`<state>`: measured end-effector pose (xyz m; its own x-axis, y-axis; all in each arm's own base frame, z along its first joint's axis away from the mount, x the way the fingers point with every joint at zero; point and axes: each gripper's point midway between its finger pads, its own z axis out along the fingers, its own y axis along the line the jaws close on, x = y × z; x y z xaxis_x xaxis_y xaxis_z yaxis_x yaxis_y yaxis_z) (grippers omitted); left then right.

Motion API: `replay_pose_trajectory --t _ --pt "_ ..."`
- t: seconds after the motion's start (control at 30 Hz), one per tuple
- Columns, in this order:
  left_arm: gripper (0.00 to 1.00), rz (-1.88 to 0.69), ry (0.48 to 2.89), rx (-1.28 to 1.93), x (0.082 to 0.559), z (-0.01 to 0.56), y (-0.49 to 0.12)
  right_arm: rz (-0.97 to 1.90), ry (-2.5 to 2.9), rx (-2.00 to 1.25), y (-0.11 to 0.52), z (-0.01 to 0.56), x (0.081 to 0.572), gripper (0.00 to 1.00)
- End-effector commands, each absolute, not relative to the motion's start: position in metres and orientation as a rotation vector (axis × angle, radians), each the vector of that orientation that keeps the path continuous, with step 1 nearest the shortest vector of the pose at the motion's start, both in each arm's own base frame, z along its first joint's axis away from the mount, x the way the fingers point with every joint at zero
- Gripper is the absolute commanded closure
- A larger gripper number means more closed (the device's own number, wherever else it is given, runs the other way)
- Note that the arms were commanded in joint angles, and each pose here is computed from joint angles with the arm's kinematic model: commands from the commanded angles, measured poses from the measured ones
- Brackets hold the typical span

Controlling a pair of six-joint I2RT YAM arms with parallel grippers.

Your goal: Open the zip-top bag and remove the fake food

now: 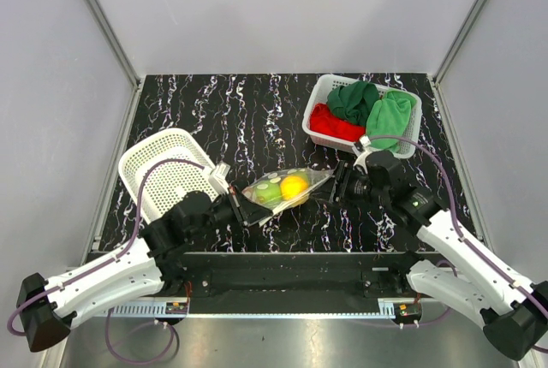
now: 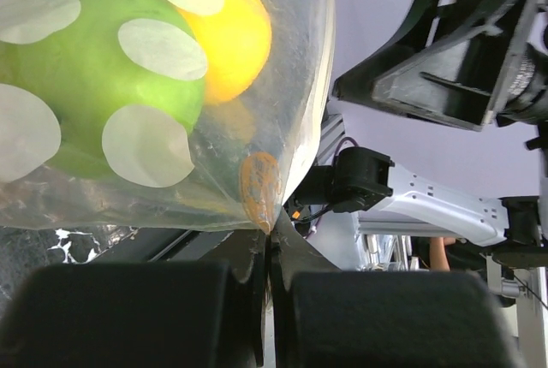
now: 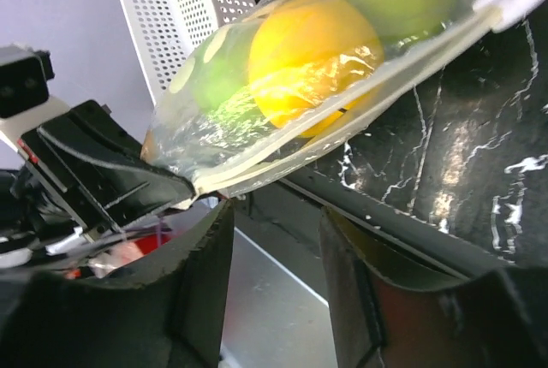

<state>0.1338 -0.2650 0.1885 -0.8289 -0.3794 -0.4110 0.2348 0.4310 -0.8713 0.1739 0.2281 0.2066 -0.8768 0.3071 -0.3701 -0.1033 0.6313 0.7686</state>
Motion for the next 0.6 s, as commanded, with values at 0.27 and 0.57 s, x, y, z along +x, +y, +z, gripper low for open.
replay_pose_trajectory --t 0.27,0.57 --pt "1.0 -1.534 1.996 -0.122 0.137 0.222 -0.272 1.359 2.316 0.338 0.247 0.202 0.18 0.42" --pt "1.0 -1.545 2.0 -0.131 0.135 0.217 -0.271 1.355 2.243 0.42 0.241 0.209 0.188 0.35"
